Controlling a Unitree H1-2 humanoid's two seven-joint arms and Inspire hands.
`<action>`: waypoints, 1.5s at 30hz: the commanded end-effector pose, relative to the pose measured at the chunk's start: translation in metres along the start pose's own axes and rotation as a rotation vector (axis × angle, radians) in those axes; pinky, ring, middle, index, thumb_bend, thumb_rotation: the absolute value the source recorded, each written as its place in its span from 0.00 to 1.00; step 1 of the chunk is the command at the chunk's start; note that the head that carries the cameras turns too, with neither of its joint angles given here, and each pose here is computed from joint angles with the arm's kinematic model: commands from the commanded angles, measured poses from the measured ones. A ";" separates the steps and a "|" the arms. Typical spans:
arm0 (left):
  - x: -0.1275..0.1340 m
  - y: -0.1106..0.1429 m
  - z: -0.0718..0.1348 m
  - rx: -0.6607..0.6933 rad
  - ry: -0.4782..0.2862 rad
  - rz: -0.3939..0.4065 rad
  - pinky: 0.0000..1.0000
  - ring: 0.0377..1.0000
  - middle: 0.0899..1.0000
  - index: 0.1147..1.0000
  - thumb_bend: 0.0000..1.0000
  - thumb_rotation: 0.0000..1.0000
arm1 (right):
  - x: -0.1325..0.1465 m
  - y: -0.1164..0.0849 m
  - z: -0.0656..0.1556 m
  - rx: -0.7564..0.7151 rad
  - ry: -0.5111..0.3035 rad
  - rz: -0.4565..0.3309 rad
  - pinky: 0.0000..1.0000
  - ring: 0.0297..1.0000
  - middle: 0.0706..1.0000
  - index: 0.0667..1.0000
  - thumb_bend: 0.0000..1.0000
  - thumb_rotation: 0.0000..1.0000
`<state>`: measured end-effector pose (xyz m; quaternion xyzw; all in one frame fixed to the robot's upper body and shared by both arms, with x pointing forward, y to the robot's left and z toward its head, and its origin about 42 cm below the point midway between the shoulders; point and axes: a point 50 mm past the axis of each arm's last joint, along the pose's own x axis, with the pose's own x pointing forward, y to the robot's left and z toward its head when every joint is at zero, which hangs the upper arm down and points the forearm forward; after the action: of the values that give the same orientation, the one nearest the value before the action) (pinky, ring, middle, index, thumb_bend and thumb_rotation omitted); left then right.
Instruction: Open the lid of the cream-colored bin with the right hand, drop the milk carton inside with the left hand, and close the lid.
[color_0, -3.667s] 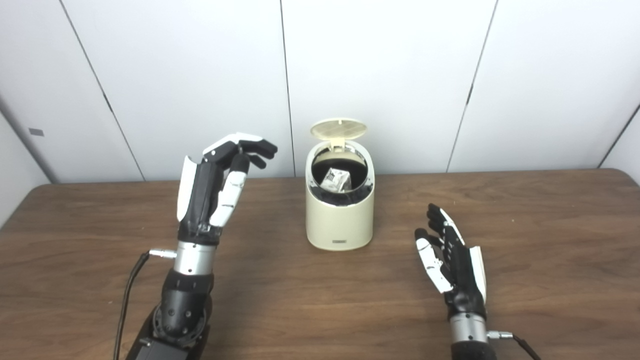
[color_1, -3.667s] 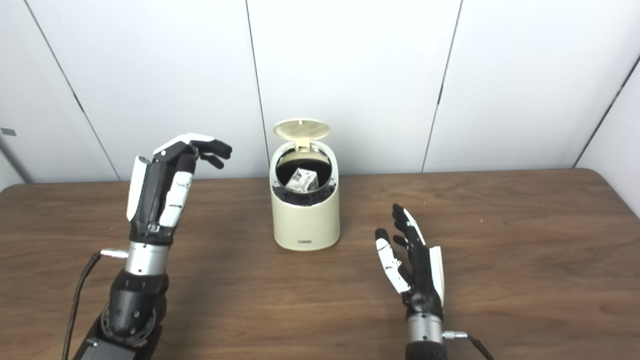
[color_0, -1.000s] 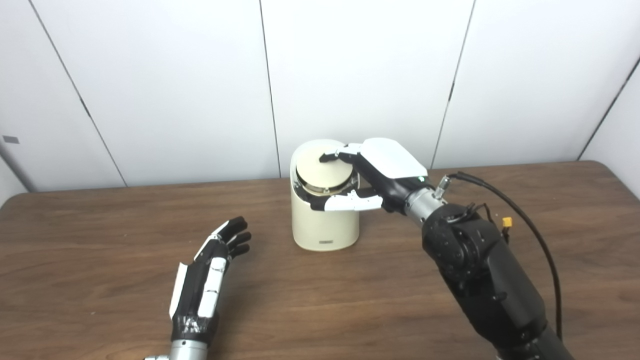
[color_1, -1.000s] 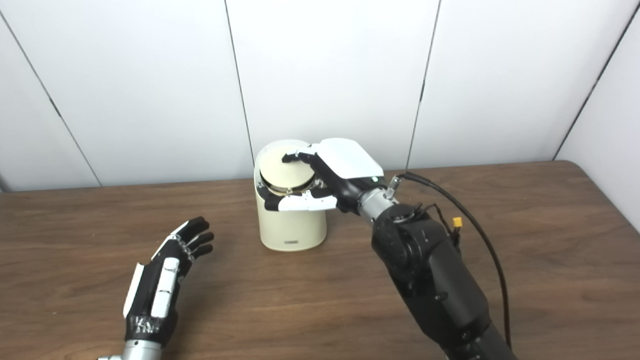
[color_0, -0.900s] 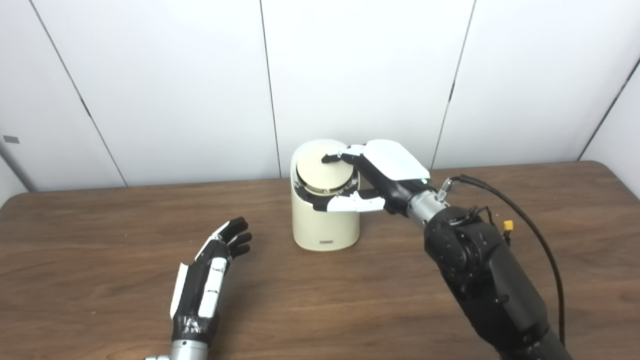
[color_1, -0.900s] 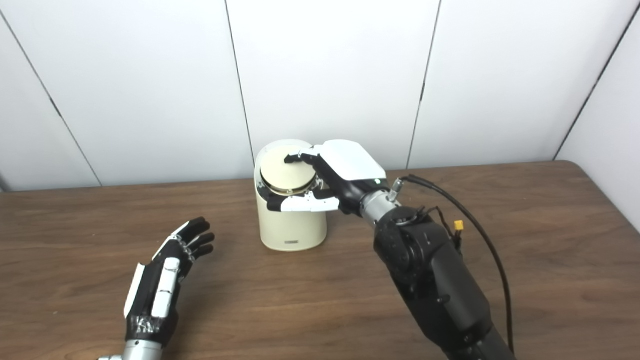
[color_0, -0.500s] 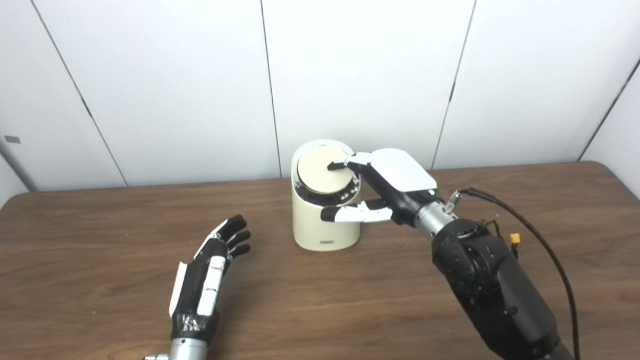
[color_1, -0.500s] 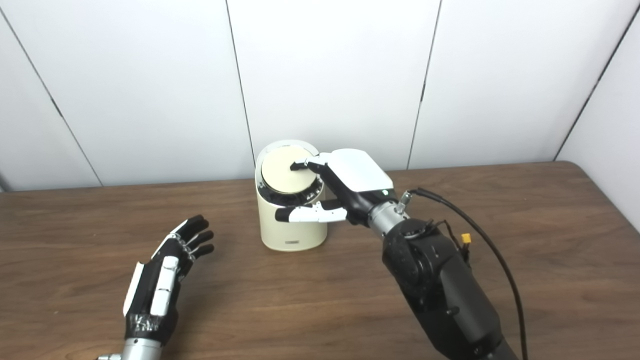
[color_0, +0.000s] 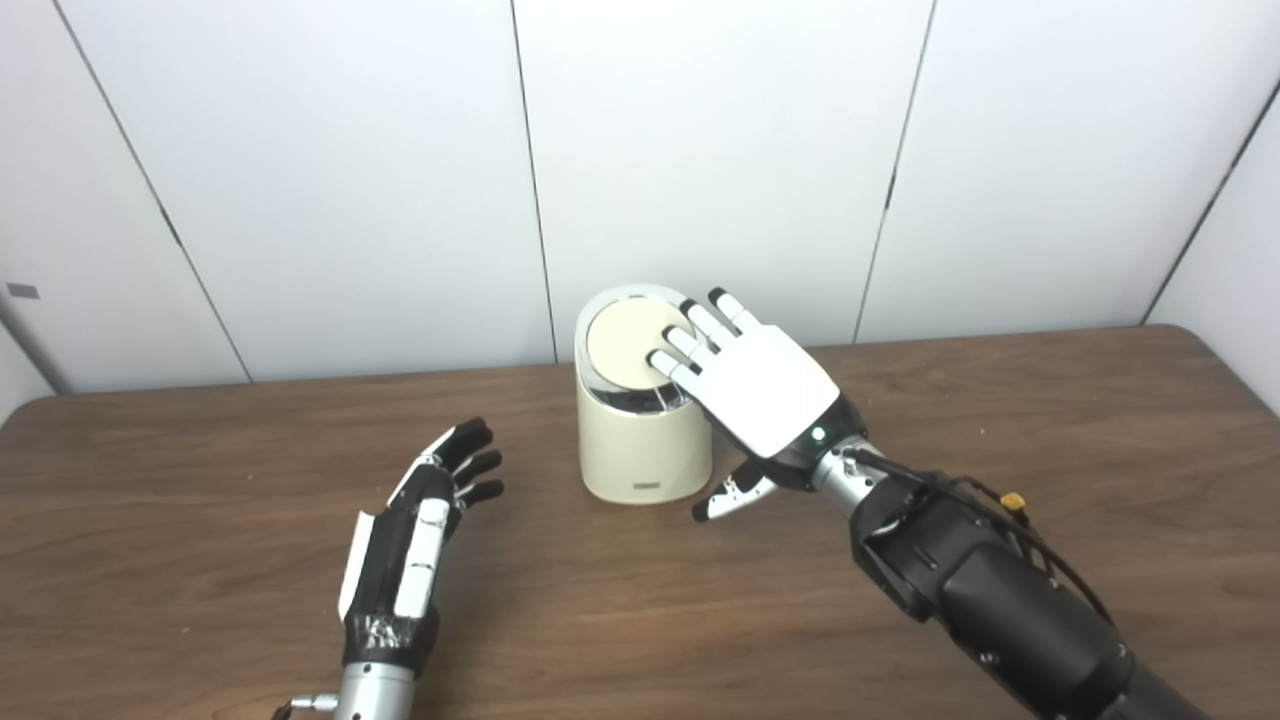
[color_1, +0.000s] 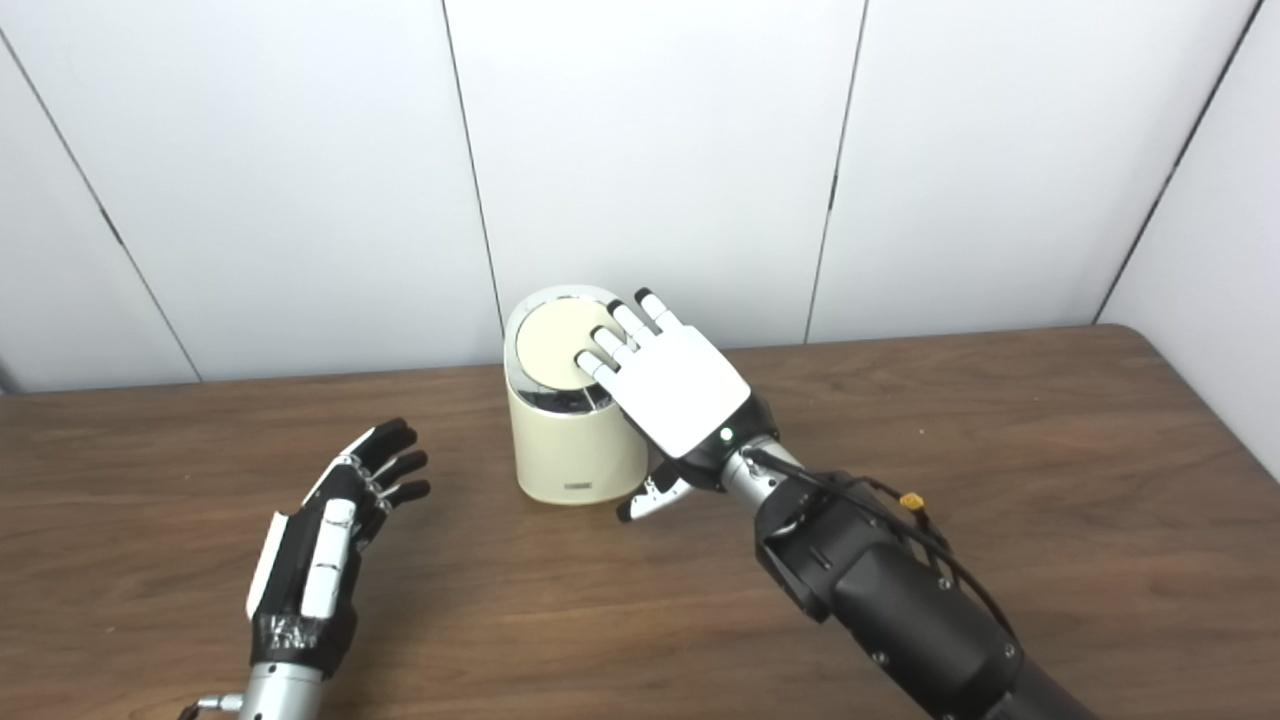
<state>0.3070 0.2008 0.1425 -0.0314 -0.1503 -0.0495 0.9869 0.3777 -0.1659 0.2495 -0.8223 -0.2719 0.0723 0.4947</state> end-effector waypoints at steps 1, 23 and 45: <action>0.011 -0.002 0.016 0.003 -0.077 -0.012 0.77 0.82 0.84 0.86 0.60 0.87 | -0.016 0.049 -0.004 -0.047 0.000 0.232 1.00 1.00 0.97 0.81 0.69 0.69; 0.011 0.001 0.017 0.013 -0.081 -0.014 0.76 0.81 0.84 0.85 0.60 0.86 | -0.021 0.062 -0.001 0.043 0.034 0.297 1.00 1.00 0.96 0.84 0.71 0.74; 0.010 -0.002 0.016 0.019 -0.080 -0.012 0.76 0.81 0.84 0.85 0.58 0.85 | -0.029 0.027 -0.016 0.458 0.286 -0.112 1.00 1.00 1.00 1.00 0.69 0.82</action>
<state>0.3071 0.2022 0.1424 -0.0256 -0.1498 -0.0492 0.9872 0.3654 -0.1983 0.2120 -0.6914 -0.1959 0.0278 0.6948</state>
